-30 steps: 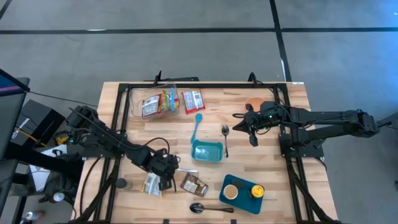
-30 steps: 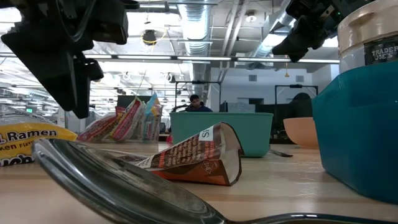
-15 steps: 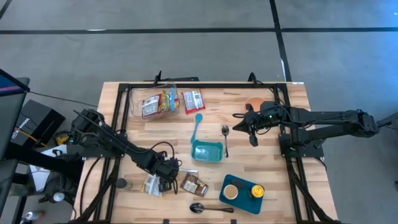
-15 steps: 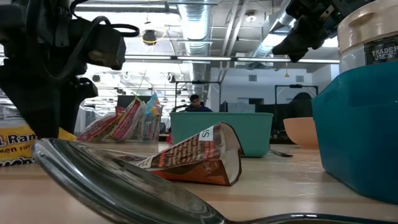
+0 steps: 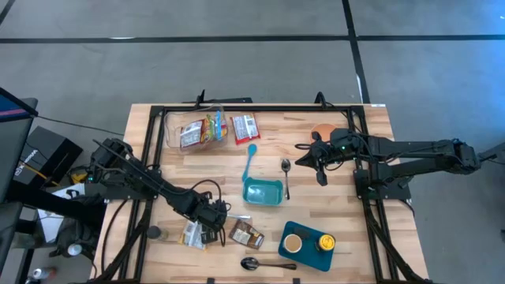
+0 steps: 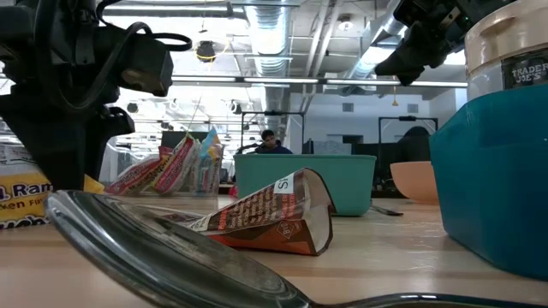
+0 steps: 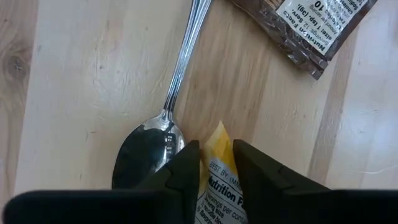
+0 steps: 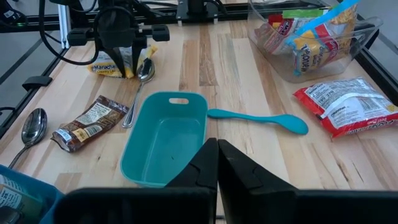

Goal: Pick & Place Food Item
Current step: Put the yellow noodle pack into the transparent bin

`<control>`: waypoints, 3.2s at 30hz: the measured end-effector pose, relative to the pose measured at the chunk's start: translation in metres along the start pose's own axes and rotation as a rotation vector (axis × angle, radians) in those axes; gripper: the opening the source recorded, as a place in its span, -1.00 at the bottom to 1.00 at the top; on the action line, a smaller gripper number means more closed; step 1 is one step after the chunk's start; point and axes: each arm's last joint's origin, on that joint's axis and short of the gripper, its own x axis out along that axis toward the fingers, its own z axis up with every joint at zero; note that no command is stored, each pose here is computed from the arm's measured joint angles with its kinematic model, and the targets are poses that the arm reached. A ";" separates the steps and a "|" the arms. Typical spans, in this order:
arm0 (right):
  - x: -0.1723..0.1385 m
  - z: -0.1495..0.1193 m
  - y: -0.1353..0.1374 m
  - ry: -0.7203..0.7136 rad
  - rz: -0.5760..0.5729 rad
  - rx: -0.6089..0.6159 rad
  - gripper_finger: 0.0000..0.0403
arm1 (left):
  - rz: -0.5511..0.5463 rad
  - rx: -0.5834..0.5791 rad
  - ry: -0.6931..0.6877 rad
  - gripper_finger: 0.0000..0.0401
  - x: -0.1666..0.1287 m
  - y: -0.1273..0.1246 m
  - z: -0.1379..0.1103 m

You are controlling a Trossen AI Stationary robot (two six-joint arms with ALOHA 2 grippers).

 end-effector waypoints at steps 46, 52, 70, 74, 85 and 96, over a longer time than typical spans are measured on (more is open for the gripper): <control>0.000 0.000 0.000 0.000 0.000 0.000 -1.00 | -0.017 -0.018 -0.149 -1.00 -0.028 0.001 0.007; 0.000 0.000 0.000 0.000 0.000 0.000 -1.00 | -0.007 -0.053 -0.336 -1.00 -0.065 0.006 0.011; 0.000 0.000 0.000 0.000 0.000 -0.001 -1.00 | 0.235 0.049 -0.713 -1.00 -0.136 0.030 0.008; 0.000 0.000 0.000 0.000 0.000 -0.003 -1.00 | 0.356 0.091 -0.759 -1.00 -0.142 0.035 0.008; 0.000 0.000 0.000 -0.005 0.000 -0.008 -1.00 | 0.705 0.176 -0.772 -1.00 -0.150 0.055 0.016; 0.000 0.001 0.000 -0.007 0.000 -0.012 -1.00 | 0.963 0.140 -0.641 -1.00 -0.151 0.103 0.036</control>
